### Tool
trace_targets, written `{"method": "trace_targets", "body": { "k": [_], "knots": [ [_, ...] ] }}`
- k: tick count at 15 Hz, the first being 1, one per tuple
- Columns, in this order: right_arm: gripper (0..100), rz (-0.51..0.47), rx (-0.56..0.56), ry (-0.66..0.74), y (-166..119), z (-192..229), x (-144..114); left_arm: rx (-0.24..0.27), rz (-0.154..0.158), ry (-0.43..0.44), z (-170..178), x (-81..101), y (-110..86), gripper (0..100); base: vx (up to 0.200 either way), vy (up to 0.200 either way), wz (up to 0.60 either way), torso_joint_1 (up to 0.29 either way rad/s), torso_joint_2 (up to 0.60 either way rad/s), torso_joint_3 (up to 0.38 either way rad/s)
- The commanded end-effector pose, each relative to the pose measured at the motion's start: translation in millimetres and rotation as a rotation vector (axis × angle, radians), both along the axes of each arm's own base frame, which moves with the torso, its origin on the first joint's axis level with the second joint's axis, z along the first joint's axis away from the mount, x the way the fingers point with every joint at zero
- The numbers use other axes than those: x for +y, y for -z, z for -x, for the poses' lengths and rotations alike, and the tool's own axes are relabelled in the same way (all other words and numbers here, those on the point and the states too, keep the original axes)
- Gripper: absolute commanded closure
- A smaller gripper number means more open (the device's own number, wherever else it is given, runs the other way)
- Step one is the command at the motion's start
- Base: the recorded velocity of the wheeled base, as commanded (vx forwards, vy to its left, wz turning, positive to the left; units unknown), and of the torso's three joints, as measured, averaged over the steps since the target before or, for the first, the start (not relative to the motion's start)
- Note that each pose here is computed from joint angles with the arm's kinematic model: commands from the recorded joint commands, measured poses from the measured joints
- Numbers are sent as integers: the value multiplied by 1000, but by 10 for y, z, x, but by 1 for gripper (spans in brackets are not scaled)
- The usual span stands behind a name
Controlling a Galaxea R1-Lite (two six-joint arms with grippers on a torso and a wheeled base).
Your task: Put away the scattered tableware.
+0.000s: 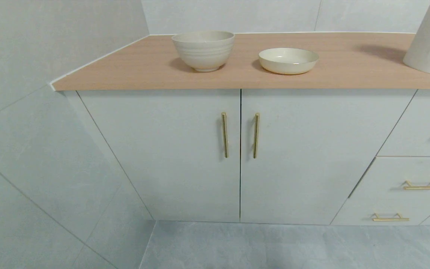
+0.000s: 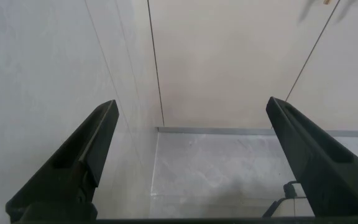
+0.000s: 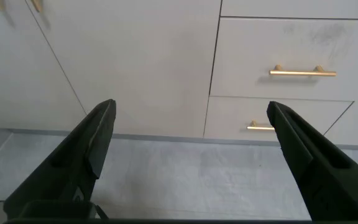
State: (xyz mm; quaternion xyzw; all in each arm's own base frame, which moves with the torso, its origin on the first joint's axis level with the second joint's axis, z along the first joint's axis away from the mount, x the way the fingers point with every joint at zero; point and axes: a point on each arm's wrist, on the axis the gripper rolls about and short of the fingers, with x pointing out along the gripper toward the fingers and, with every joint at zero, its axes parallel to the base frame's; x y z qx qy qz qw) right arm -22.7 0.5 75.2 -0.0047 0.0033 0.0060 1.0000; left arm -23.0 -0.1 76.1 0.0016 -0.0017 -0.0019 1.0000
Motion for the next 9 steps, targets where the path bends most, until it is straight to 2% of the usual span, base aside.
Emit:
{"method": "trace_targets", "body": {
  "k": [1,3,5,6,7,8,9],
  "knots": [
    [0,4,-1,0,1,-1,0,0,0,-1,0,0,0,0,0,0,0,0,0,0],
    [0,14,-27,-14,-28,1,3,0,0,-1,0,0,0,0,0,0,0,0,0,0],
    [0,-36,-194,-190,-557,148,34,0,0,-1,0,0,0,0,0,0,0,0,0,0],
    [0,-63,-172,-274,-712,149,46,0,0,-1,0,0,0,0,0,0,0,0,0,0],
    [0,-71,-53,-394,-802,32,71,0,0,-1,0,0,0,0,0,0,0,0,0,0],
    [0,-102,124,-529,-833,-225,105,0,0,-1,0,0,0,0,0,0,0,0,0,0],
    [0,-132,224,-606,-878,-404,127,0,0,-1,0,0,0,0,0,0,0,0,0,0]
  ]
}}
